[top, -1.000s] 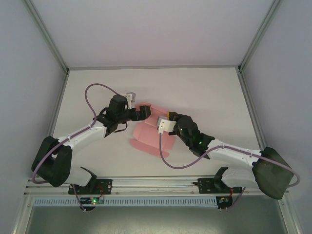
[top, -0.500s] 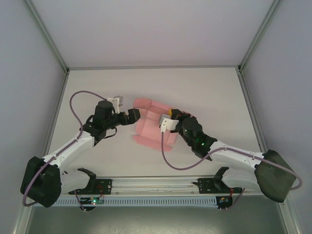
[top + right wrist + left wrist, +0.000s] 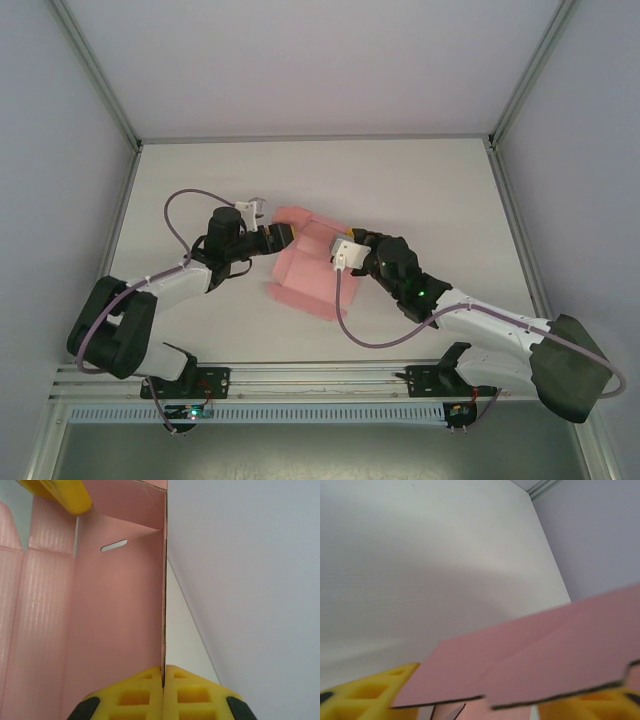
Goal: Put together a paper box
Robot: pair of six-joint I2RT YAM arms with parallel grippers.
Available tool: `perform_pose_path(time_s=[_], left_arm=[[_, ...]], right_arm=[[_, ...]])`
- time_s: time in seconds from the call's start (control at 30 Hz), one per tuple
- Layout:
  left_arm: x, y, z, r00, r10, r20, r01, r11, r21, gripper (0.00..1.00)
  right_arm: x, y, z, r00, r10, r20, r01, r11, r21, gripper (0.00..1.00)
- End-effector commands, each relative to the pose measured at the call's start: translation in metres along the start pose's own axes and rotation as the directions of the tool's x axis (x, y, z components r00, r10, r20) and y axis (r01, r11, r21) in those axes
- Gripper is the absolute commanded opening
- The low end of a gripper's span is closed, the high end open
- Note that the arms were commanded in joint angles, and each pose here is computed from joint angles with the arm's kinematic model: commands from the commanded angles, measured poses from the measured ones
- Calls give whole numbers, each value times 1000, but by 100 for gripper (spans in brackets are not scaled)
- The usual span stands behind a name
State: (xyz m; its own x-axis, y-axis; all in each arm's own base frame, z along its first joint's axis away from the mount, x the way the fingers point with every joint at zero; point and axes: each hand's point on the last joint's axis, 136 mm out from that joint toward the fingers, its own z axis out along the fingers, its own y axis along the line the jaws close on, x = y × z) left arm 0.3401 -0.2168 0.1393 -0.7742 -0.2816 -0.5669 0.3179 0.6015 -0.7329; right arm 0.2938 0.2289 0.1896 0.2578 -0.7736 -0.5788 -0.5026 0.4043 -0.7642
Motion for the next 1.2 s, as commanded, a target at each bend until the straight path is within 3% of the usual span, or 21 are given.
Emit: perform_pose_path(time_s=[0.0,0.2,0.33,0.43,0.6,0.8,0.93,1.17], left_arm=[[-25,-24,2,996,60,66,-67,992,104,52],[-15,-11,2,997,63,38,-65,996,56,48],[-14,-13,5,997,72,28,-74,995,72,30],[-10,-16,9,996,89,4,-89,993,74,23],[1,-19,15,982,185,-24,-185,983,-5,0],[0,-48,26,887,456,-75,-462,875,-147,0],[-1,-57,39,847,518,-121,-532,827,-183,0],[15,-73,67,780,592,-205,-621,772,-133,0]], right_arm=[[-12,-16,-1,997,63,35,-63,998,21,0],[-7,-21,2,995,102,23,-103,994,27,0],[-9,-18,5,993,114,21,-114,993,2,0],[-5,-22,9,992,128,-10,-128,992,18,0],[-3,-26,14,982,184,-49,-184,983,9,0],[-6,-8,16,985,162,-53,-166,983,-73,0],[-9,1,15,993,112,-42,-115,989,-92,0],[-16,18,15,1000,25,8,-24,989,-143,0]])
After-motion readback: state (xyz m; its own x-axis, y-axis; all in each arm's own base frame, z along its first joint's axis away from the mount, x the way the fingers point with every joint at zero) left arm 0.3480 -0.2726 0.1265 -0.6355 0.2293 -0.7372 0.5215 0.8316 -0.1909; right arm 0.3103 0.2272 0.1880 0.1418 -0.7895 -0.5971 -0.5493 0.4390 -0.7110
